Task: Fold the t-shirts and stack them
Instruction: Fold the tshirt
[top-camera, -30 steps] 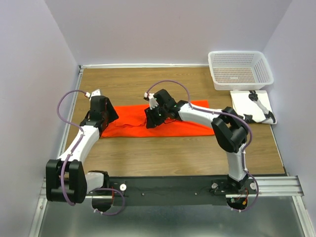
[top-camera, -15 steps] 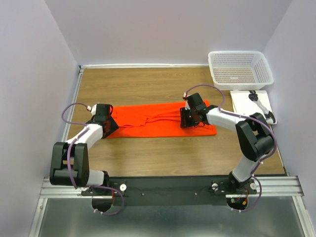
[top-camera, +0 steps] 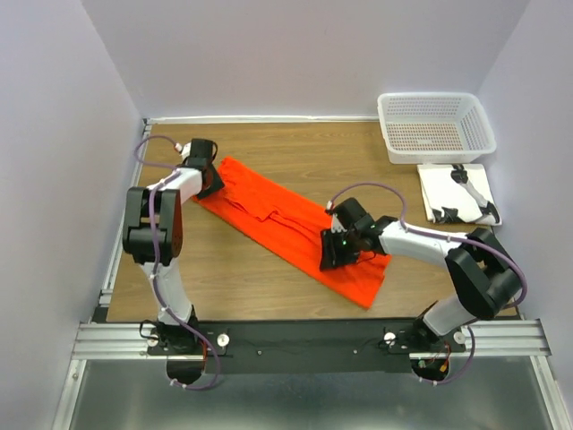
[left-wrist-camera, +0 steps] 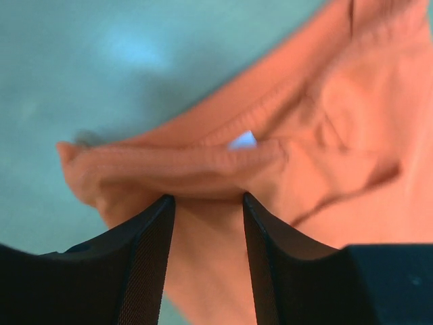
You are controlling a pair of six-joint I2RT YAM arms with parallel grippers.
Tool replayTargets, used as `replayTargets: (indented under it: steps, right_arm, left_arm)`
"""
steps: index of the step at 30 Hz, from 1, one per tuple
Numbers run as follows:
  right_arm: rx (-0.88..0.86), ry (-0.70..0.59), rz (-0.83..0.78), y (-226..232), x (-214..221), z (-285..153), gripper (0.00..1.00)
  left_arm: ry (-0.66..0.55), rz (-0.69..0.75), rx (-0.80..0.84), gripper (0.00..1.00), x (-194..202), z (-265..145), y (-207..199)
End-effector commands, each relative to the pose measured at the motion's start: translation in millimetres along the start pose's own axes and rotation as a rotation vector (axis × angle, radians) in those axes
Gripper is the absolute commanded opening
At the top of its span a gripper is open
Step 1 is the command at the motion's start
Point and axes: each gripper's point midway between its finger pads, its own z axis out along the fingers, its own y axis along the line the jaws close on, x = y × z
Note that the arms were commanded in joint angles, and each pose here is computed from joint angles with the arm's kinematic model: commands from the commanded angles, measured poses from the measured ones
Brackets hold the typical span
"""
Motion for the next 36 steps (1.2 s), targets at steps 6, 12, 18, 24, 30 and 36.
replayTargets:
  steps: [6, 12, 18, 24, 30, 36]
  right_arm:
    - [-0.156, 0.206, -0.044, 55, 41, -40, 0.53]
    - [-0.264, 0.036, -0.157, 87, -62, -51, 0.53]
    - [-0.381, -0.047, -0.261, 120, -154, -25, 0.48]
    - [-0.598, -0.059, -0.329, 167, -210, 17, 0.46]
    - [-0.692, -0.029, -0.304, 172, -225, 77, 0.46]
    - [-0.619, -0.057, -0.204, 149, -229, 147, 0.46]
  left_arm:
    - [-0.109, 0.191, 0.164, 0.62, -56, -8, -111]
    - [-0.362, 0.176, 0.273, 0.72, -122, -108, -120]
    - [-0.486, 0.179, 0.226, 0.79, -122, -172, -73]
    - [-0.457, 0.157, 0.274, 0.84, -59, -208, -21]
    - [-0.439, 0.123, 0.348, 0.84, -23, -230, -1]
    - [-0.417, 0.127, 0.392, 0.84, -5, -234, 3]
